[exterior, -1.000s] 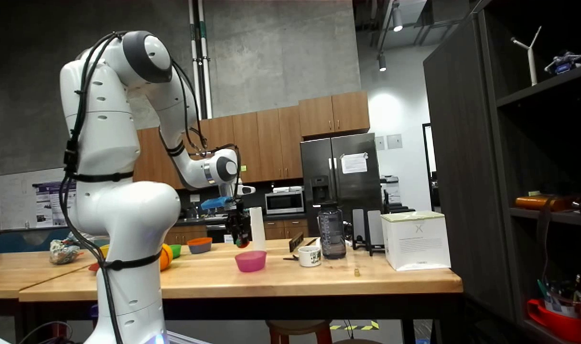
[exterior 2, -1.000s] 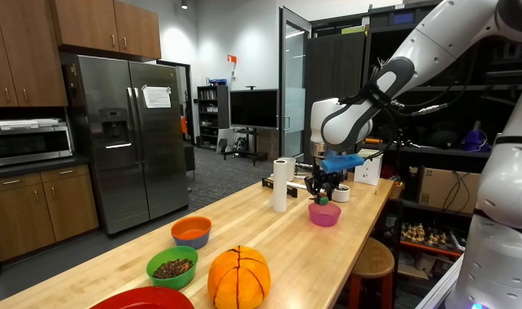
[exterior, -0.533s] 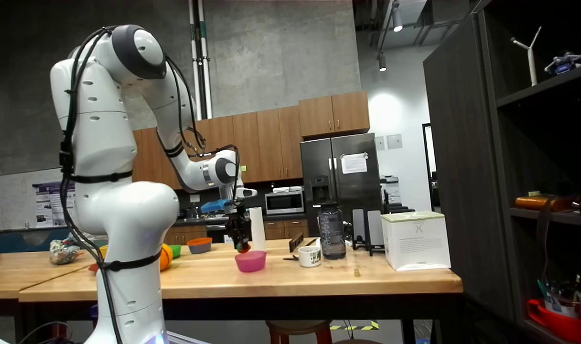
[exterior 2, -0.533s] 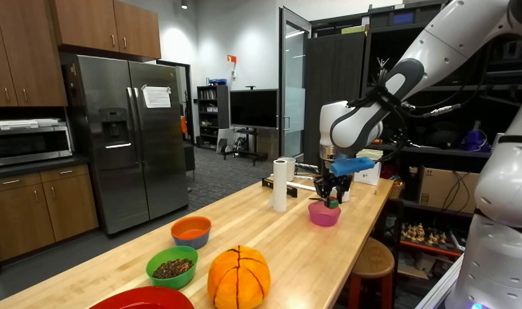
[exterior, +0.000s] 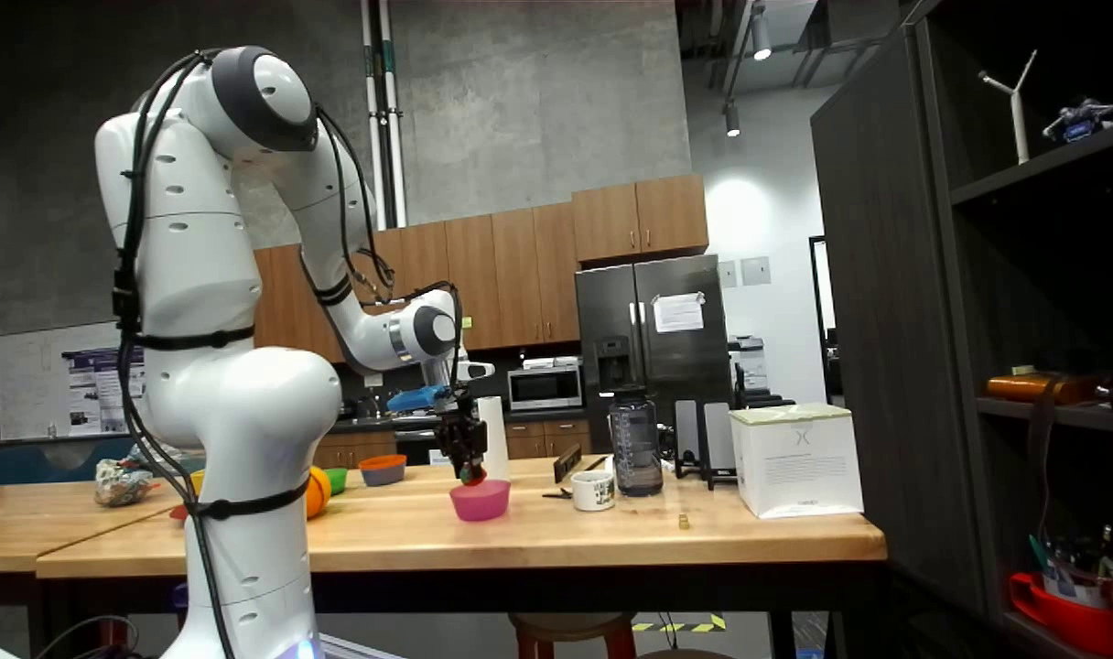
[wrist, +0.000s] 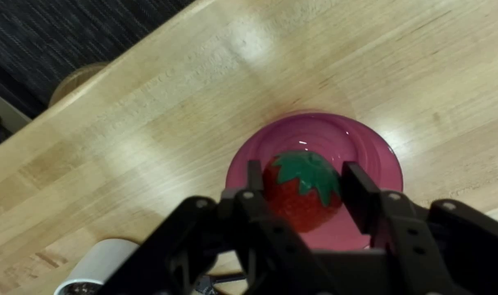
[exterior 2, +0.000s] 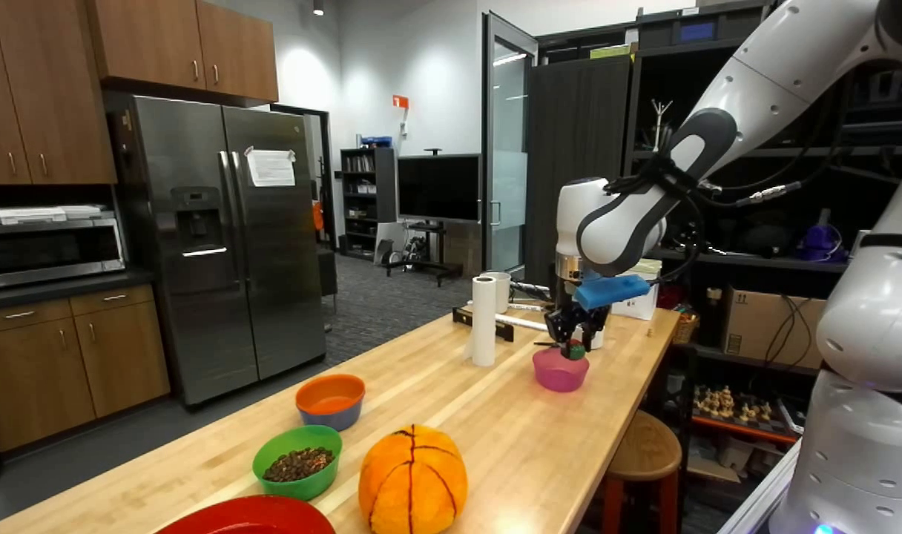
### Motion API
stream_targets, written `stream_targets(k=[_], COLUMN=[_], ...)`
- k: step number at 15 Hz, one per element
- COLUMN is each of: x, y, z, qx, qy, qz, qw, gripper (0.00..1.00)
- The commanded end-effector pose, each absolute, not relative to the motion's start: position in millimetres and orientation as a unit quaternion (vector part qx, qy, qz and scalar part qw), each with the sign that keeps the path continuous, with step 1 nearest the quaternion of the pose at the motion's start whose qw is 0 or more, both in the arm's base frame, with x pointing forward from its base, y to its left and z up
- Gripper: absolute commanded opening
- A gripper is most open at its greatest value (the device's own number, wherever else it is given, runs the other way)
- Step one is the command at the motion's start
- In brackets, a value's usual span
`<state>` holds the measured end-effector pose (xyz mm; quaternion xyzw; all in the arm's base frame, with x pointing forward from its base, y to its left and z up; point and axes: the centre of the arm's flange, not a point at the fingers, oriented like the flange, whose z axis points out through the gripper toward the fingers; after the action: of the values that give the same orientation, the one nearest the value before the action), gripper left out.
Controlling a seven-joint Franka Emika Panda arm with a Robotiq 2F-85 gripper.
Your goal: Remove the pink bowl from the stacked bowls, then put the strawberry in the pink bowl
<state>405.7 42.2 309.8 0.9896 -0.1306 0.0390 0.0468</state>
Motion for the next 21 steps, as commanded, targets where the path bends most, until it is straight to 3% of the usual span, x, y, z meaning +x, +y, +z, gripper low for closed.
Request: stream_targets(k=[1, 3, 6, 21], x=[402.7, 402.0, 400.6, 382.6], y=[44.0, 49.1, 58.0, 112.6], z=[310.2, 313.7, 318.8, 358.0], qx=[0.990, 0.990, 0.991, 0.999], qy=[-0.121, -0.115, -0.105, -0.005], qz=[0.054, 0.058, 0.058, 0.053], qw=[0.056, 0.055, 0.053, 0.003], gripper=[0.71, 0.86, 1.00, 1.00])
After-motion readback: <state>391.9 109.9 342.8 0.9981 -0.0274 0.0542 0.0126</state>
